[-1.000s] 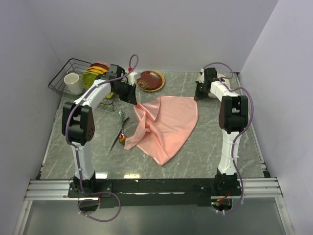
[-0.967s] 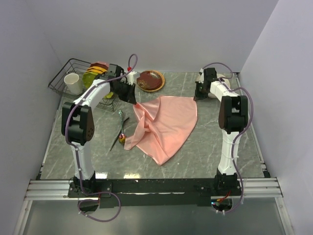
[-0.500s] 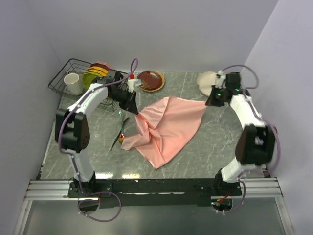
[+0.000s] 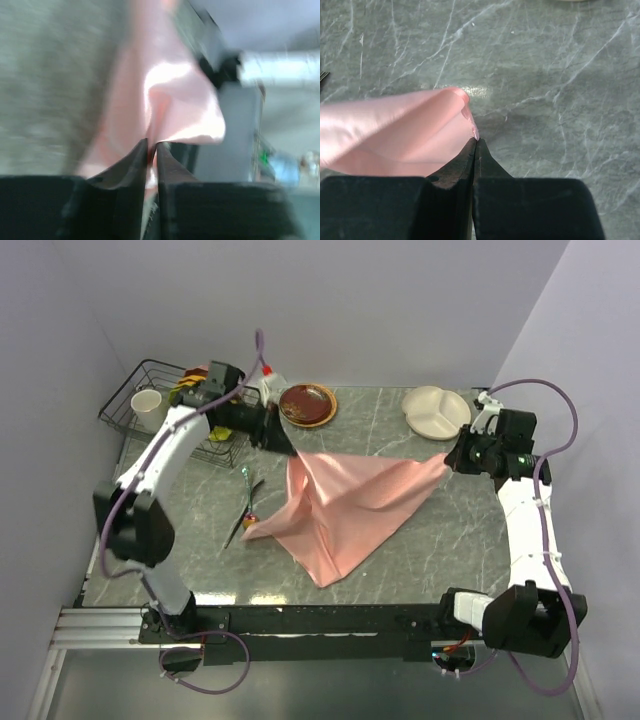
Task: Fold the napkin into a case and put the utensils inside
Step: Pick up the crumpled napkin from the center of the board.
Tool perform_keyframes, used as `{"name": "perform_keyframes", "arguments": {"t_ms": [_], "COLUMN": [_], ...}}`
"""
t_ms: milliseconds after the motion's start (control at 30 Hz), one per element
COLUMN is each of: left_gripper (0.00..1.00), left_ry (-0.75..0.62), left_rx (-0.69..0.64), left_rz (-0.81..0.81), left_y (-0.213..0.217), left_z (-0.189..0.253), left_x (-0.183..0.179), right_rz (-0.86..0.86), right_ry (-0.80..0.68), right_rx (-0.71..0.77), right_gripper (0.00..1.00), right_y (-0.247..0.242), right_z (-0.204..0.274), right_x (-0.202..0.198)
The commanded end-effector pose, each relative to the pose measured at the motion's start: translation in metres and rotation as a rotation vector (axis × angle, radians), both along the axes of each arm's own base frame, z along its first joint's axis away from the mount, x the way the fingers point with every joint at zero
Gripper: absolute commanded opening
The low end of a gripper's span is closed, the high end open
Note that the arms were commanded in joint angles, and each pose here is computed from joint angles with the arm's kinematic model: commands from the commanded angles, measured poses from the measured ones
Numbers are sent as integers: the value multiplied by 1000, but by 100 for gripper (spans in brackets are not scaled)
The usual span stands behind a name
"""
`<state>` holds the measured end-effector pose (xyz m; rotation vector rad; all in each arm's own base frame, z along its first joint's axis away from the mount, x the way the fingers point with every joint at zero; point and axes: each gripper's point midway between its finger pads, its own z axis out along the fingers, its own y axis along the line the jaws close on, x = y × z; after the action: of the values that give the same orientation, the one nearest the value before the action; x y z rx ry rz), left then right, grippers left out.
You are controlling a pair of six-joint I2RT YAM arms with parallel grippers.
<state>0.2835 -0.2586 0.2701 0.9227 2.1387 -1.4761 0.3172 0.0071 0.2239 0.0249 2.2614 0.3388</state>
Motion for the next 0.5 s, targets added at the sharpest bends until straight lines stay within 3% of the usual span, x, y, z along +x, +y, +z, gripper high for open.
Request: {"name": "perform_keyframes", "arguments": {"t_ms": [0,33,100,167,267,300,467], "left_gripper": [29,47,58,62,72,75,77], "left_ry": [-16,20,-27,-55,-237,-258,-461], "left_rx": [36,88,150,174,199,257,414], "left_rz": [283,337,415,456,436,431,333], "left_y": [31,45,64,81,84,87,51], "left_z": [-26,-51,-56,-60,-51,-72,-89], "left_x": [122,144,174,186,178,170,137], "right_rz": [-22,-26,-2,10,33,29,23], "right_ry": [-4,-9,16,48,64,67,77], "right_rx": [48,60,68,68,53,44,13], "right_gripper": [0,0,0,0,0,0,0], "right_y": [5,7,16,22,32,31,27], "right_z": [6,7,1,-6,-15,-17,-20], "right_x": [28,34,44,47,48,48,44]}}
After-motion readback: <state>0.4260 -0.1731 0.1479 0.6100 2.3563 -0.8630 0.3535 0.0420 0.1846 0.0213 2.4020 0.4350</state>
